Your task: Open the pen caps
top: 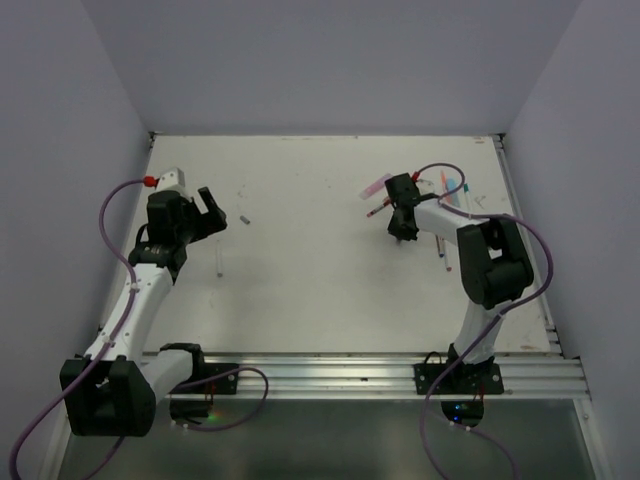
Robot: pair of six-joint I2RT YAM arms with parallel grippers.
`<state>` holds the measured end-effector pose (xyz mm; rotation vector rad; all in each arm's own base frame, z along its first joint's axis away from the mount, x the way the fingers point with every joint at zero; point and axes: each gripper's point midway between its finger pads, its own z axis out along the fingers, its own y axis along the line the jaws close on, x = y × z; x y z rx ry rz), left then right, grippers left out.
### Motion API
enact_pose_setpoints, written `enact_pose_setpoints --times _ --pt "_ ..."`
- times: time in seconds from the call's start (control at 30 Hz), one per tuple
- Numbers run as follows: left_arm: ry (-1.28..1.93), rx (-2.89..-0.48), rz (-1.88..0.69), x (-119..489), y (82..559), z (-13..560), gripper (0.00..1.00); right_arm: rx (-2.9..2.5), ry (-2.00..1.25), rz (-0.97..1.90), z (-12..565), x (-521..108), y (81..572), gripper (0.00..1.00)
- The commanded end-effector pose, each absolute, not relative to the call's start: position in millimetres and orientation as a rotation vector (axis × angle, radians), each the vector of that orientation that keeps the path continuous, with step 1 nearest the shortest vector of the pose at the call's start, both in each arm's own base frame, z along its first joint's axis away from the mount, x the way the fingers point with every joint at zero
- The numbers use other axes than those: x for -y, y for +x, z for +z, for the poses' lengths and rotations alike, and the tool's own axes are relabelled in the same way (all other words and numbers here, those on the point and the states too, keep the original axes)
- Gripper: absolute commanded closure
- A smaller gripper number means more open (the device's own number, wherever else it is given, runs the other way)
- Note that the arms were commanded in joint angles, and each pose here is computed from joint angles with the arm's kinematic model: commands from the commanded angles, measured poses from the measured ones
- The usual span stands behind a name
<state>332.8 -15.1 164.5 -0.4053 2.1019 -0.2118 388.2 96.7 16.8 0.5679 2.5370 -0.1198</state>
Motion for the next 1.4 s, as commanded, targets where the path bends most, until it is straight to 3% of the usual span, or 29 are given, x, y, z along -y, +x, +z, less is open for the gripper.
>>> enact_pose_setpoints --times 0.0,0.03,0.2,0.43,0.57,0.83,1.37 --pt "-0.323 -2.072 -0.277 25.7 338.0 171.7 0.07 -2.537 0.591 -0.121 9.8 -93.2 382.2 0.95" --pt "-0.296 -2.072 -0.321 33.3 337.5 172.5 0.07 -2.526 0.582 -0.112 17.0 -92.3 380.4 1.0" --pt "-0.262 -2.059 -0.533 66.7 335.8 185.4 0.07 -2.423 0.377 0.002 63.9 -103.5 377.7 1.0" --pt "-0.21 -1.995 -0.762 130.1 342.4 237.8 0.07 -2.168 -0.184 0.364 149.5 -216.7 318.8 1.0" --pt "-0.192 -1.925 -0.881 166.3 345.9 276.6 0.08 -2.013 -0.296 0.594 188.2 -266.9 286.8 1.0" --pt "-0.12 -1.889 -0.9 221.0 350.3 300.8 0.16 -1.892 -0.472 0.767 214.4 -326.3 247.0 1.0" --pt "-0.193 -1.979 -0.889 259.3 333.1 263.1 0.34 -1.846 -0.464 0.777 228.2 -339.3 247.0 1.0"
